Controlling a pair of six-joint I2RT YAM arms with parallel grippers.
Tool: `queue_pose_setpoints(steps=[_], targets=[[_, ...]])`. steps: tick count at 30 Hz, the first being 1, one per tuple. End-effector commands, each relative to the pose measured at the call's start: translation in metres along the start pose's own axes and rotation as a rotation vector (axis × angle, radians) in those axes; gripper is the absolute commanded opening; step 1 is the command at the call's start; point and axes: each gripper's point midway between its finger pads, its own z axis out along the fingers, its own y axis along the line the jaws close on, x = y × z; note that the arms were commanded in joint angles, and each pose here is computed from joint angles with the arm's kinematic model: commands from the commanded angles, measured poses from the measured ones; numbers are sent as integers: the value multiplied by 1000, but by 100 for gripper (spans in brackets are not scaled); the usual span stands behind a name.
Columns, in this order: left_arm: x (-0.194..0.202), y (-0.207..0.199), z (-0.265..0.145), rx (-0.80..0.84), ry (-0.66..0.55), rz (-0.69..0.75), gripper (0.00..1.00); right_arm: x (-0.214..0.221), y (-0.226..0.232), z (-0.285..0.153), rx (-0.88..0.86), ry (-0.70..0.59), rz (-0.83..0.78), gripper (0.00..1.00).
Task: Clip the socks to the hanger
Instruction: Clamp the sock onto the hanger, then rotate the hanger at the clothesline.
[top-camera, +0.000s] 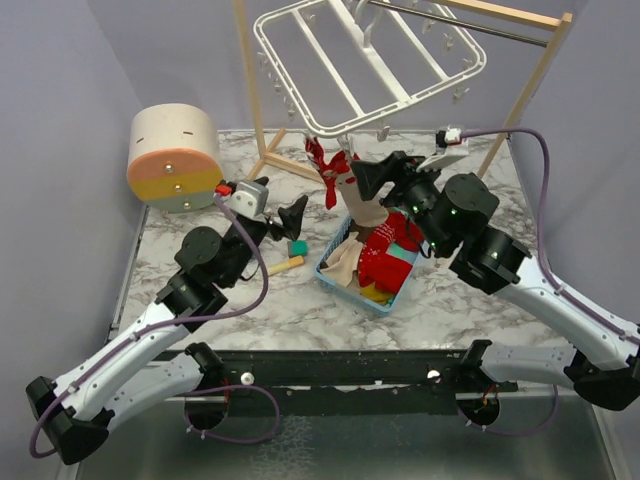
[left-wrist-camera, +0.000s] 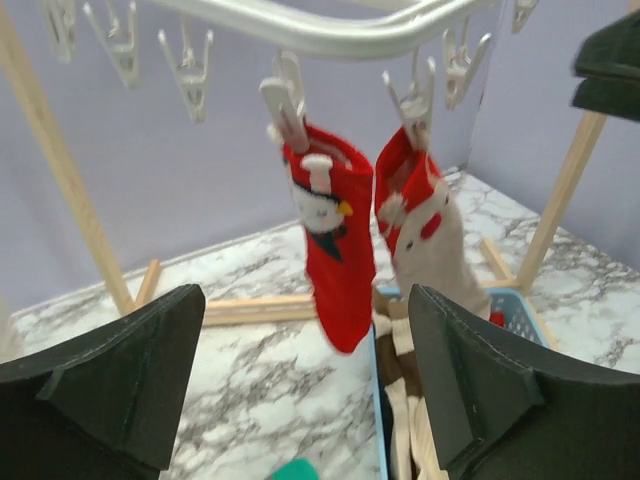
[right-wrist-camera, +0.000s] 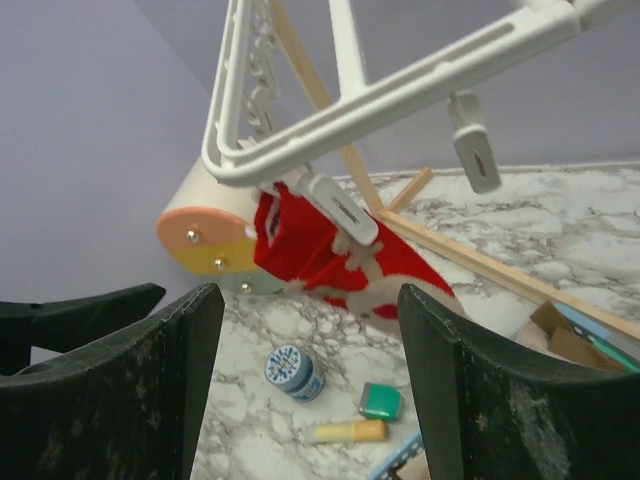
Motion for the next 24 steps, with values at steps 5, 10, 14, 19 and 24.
queue_pose_setpoints(steps=[5,10,14,19,24], targets=[[63,31,-54,-122,141,17,95,54,-44,-52,-18,116,-93,75],[96,25,-64,-135,225,-116,99,102,-81,-80,6,208,-185,74],[116,16,-64,-140,262,-241,99,133,-116,-100,101,268,-178,71],[126,-1,-54,-99,295,-336,99,165,-135,-113,166,333,-108,67],[134,-21,-42,-18,338,-352,99,149,-130,-105,177,235,-17,69]])
